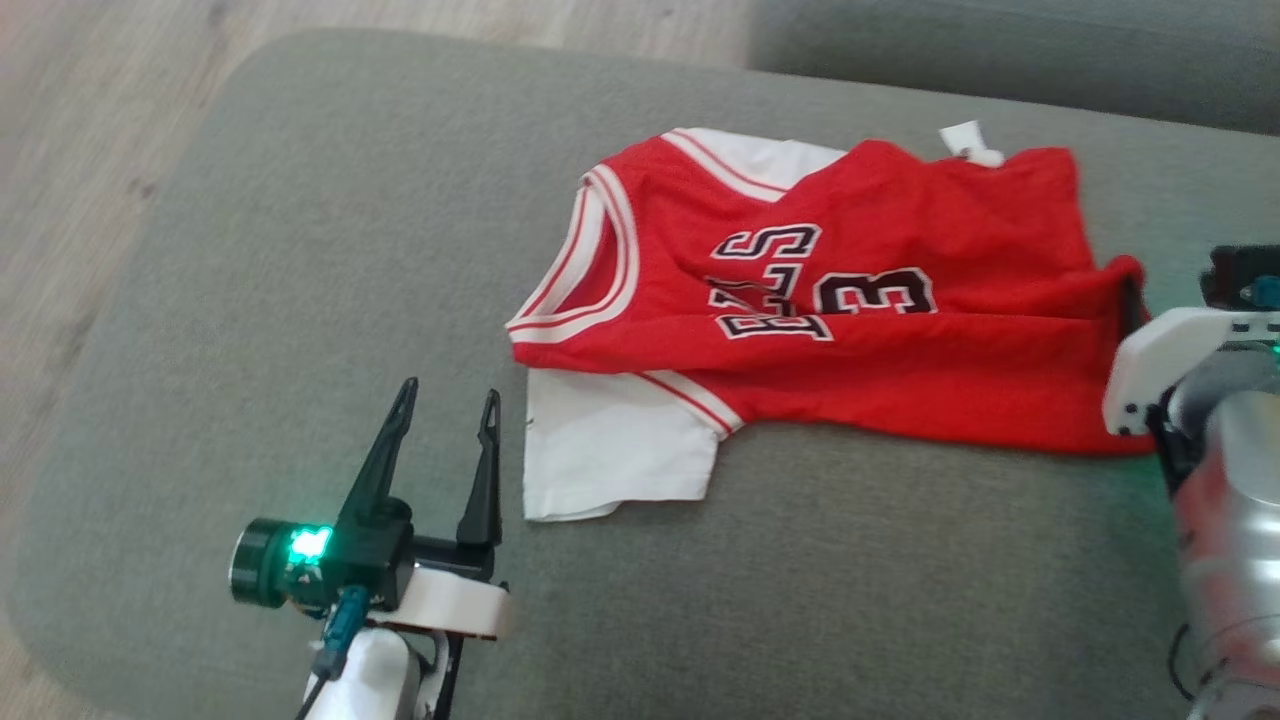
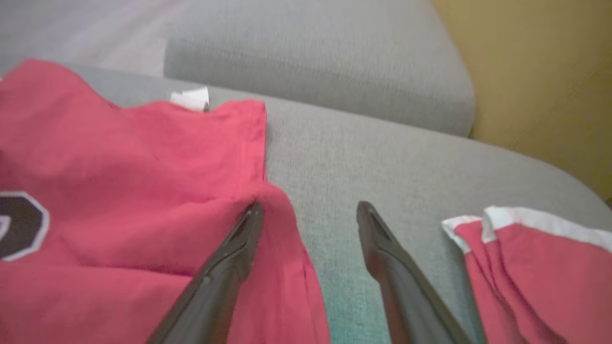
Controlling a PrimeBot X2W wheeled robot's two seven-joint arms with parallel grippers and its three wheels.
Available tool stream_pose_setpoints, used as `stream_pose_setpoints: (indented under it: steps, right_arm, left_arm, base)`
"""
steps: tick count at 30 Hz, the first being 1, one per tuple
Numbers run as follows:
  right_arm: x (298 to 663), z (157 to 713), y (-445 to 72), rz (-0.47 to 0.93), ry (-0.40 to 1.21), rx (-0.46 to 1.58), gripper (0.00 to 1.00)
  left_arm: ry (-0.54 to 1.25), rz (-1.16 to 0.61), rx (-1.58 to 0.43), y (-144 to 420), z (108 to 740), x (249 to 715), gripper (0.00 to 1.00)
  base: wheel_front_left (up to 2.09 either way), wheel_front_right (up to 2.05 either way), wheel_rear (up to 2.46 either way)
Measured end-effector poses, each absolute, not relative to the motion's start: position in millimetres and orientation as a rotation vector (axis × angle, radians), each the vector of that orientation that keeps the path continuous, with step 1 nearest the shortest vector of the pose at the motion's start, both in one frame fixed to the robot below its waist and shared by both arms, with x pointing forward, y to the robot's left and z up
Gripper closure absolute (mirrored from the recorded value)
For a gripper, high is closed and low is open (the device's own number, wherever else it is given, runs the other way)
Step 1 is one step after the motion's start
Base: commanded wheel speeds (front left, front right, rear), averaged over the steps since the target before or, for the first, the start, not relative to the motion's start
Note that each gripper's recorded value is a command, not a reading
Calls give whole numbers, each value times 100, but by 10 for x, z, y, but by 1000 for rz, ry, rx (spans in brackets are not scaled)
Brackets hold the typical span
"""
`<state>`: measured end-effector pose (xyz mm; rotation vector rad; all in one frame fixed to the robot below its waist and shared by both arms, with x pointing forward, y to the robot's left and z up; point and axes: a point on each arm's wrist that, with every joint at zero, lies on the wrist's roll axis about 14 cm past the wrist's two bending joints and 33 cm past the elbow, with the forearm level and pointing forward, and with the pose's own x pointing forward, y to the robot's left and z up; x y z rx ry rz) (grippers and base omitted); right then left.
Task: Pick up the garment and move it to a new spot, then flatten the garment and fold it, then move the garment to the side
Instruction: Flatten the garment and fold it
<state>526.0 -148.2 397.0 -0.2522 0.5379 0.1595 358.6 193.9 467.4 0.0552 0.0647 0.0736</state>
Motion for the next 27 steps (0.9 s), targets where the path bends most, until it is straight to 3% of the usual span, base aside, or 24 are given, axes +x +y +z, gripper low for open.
stream_pose_setpoints:
  steps: [7,15,22,27]
  right_arm:
    - [5290,4624,-1503,139,219,-200,0]
    - [4928,5250,-1533,112,-31,-56,0]
    - [4101,4949,-1798,54,-19,47,0]
    - [3774,4883,-1807,46,-16,106,0]
  left_arm:
    - [5,71,28,1906,4849,3669,0]
    - [-37,45,-8,1805,4966,3670,0]
    - [-41,0,-15,1648,4969,3632,0]
    - [-20,-30,-20,1546,4895,3596,0]
  base:
    - [0,0,0]
    - [0,0,0]
    - [0,0,0]
    - [0,0,0]
